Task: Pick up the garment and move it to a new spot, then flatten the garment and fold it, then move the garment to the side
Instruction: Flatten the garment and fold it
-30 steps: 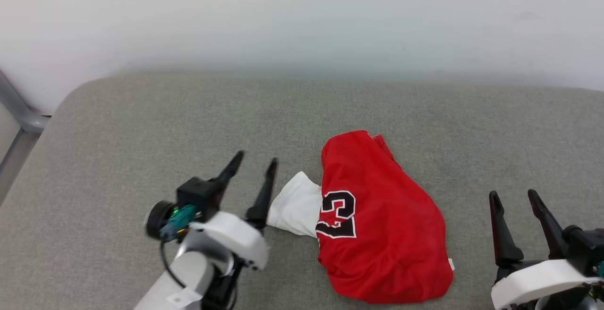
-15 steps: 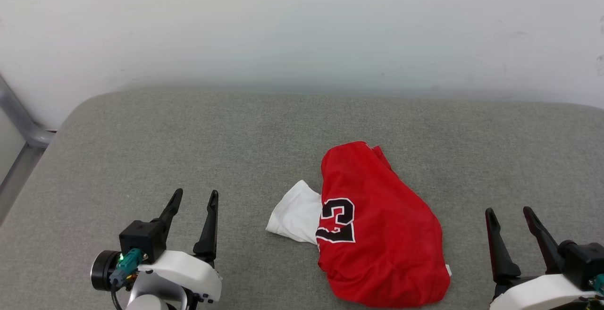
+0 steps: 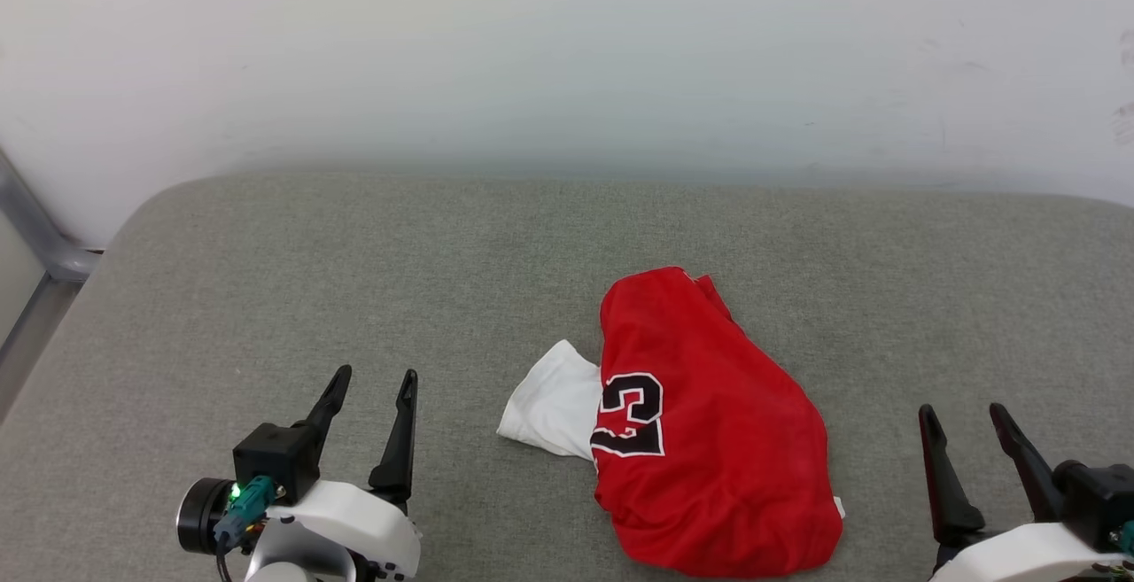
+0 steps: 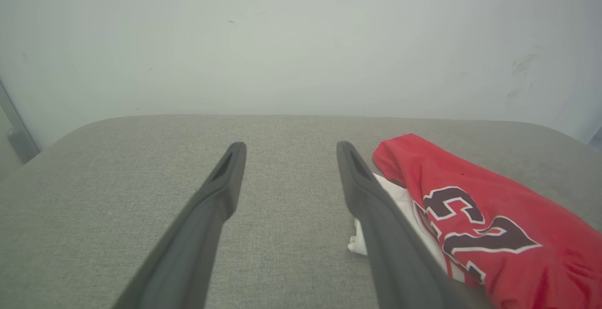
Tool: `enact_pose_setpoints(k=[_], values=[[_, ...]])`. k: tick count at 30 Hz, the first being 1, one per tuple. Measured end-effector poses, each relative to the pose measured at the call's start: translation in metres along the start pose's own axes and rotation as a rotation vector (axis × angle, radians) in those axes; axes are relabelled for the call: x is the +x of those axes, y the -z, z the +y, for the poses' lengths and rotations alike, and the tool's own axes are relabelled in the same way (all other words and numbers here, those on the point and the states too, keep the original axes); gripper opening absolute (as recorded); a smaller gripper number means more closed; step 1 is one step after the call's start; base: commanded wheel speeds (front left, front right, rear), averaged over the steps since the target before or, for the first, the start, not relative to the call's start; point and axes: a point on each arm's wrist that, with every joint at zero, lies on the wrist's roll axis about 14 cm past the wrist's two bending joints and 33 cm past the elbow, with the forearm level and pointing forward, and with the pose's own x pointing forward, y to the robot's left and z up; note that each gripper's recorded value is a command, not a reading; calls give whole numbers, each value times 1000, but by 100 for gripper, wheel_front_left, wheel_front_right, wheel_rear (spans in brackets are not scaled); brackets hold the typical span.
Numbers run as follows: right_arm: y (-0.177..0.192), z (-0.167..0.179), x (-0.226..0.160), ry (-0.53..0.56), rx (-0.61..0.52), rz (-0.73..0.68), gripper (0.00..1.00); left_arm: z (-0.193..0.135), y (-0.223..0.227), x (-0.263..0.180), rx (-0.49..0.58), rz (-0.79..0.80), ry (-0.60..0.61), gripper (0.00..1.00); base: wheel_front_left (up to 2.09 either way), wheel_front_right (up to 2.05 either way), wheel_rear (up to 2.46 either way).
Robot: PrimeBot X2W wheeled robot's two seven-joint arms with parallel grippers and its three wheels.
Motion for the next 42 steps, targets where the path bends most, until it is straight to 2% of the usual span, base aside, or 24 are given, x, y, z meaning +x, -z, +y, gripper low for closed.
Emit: enact_pose_setpoints(k=[7,14,19,21,24,29,33,34,35,37,38,42], values=[[27,-22,2,62,-26,117,100,-4,-4,4,-5,-16,7,100,0,0,0],[61,-20,33,49,3,301,100,-8,-9,12,-32,-44,-3,100,0,0,0],[82,-6,70,-46,-29,480,100,-3,-9,19,-45,-52,-25,100,0,0,0],[92,13,91,-143,-83,577,100,2,-6,21,-45,-47,-42,100,0,0,0],[106,31,104,-229,-137,681,100,6,-3,25,-45,-43,-51,100,0,0,0],[144,53,98,-354,-223,896,100,13,6,27,-49,-23,-76,100,0,0,0],[166,52,88,-379,-229,1047,100,18,10,26,-48,-12,-91,100,0,0,0],[169,52,87,-379,-217,1078,72,20,11,26,-46,-9,-95,100,0,0,0],[172,53,85,-385,-199,1127,0,23,13,26,-46,-7,-104,100,0,0,0],[172,55,87,-393,-197,1128,0,23,13,26,-47,-7,-106,100,0,0,0],[151,65,113,-416,-209,1006,0,24,15,28,-51,-5,-108,100,0,0,0],[97,65,169,-394,-260,776,0,23,18,32,-53,2,-105,100,0,0,0]])
